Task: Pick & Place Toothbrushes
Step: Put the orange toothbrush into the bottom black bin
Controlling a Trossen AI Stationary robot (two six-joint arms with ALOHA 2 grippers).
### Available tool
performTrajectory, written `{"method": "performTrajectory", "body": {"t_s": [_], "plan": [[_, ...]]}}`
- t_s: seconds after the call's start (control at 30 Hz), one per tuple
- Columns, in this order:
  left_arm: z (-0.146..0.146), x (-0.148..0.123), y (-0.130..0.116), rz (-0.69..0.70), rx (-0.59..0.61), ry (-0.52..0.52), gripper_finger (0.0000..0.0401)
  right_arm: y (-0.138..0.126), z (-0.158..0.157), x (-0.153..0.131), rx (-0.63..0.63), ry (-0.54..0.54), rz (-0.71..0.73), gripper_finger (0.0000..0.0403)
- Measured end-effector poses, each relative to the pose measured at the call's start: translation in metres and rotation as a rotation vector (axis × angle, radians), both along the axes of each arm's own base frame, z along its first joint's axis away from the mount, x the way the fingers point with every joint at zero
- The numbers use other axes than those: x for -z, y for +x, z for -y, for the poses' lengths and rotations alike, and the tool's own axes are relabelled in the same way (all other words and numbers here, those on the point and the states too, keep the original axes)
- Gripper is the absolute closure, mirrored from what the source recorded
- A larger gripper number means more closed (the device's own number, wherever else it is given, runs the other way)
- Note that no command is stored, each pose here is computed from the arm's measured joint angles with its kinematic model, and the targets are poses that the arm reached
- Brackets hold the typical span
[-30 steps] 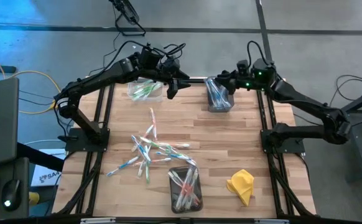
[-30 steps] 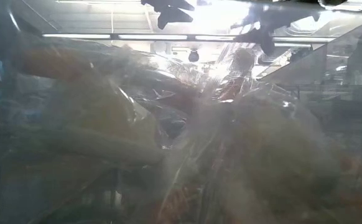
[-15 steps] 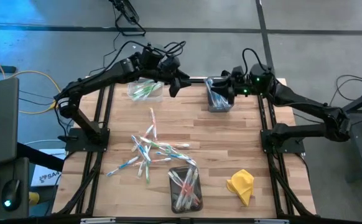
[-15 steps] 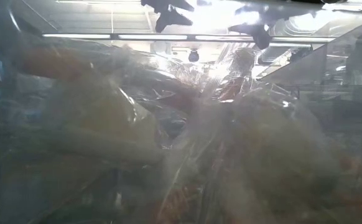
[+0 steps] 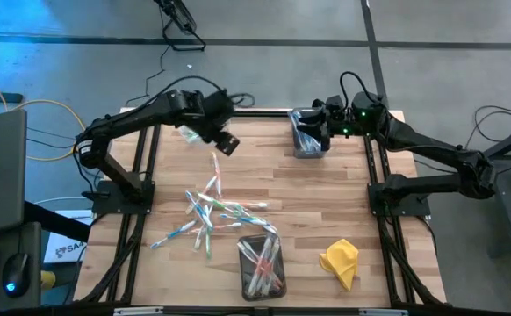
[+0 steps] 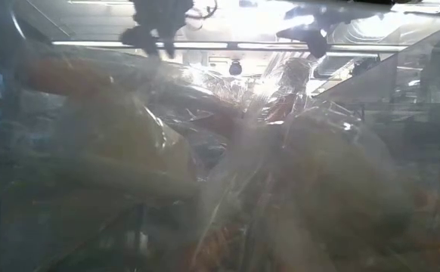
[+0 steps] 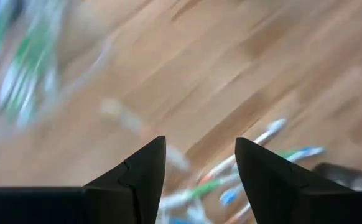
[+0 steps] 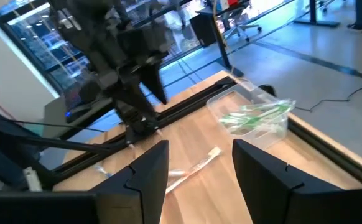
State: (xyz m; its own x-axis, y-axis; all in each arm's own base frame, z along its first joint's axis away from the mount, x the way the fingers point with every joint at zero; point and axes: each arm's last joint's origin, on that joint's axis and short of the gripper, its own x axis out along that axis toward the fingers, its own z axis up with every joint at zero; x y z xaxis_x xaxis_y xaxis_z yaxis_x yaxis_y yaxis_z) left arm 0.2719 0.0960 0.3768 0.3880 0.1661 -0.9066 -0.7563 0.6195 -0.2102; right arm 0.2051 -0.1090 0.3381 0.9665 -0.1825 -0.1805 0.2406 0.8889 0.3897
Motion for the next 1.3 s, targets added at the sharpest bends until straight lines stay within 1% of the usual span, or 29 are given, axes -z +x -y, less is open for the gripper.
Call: {"method": "performTrajectory", "body": {"t_s": [0.07,0.17,0.37,0.5,0.67,0.77,0.83,0.93,1.07,1.17,1.3], "plan": [[0.005,0.003,-0.005,-0.064,-0.095,-0.019,0.0212,0.000,0.000,0.000,0.014,-0.009,-0.004,0.0232],[0.012,0.005,-0.007,-0.107,-0.209,-0.021,0.0212,0.000,0.001,0.001,0.023,-0.008,-0.010,0.0232],[0.023,0.007,-0.002,-0.081,-0.416,-0.005,0.0212,0.000,0.001,0.002,0.022,-0.002,-0.020,0.0232],[0.026,0.012,0.002,-0.096,-0.500,-0.027,0.0212,-0.001,0.000,0.003,0.021,0.002,-0.029,0.0232],[0.029,0.021,0.013,-0.114,-0.496,-0.060,0.0212,-0.002,0.000,0.007,0.012,-0.006,-0.073,0.0232],[0.028,0.029,0.020,-0.144,-0.495,-0.050,0.0212,-0.002,-0.001,0.010,0.004,-0.014,-0.105,0.0232],[0.026,0.037,0.026,-0.176,-0.499,-0.023,0.0212,-0.003,-0.001,0.012,-0.001,-0.020,-0.125,0.0232],[0.023,0.050,0.035,-0.237,-0.470,-0.008,0.0212,-0.002,-0.001,0.013,-0.001,-0.017,-0.136,0.0232],[0.015,0.066,0.044,-0.315,-0.430,-0.021,0.0212,-0.002,-0.001,0.013,-0.001,-0.020,-0.133,0.0232],[0.008,0.076,0.045,-0.399,-0.378,-0.028,0.0212,-0.002,-0.001,0.013,-0.001,-0.019,-0.134,0.0232],[0.004,0.077,0.036,-0.491,-0.376,-0.056,0.0212,-0.002,-0.001,0.013,0.000,-0.016,-0.140,0.0232]]}}
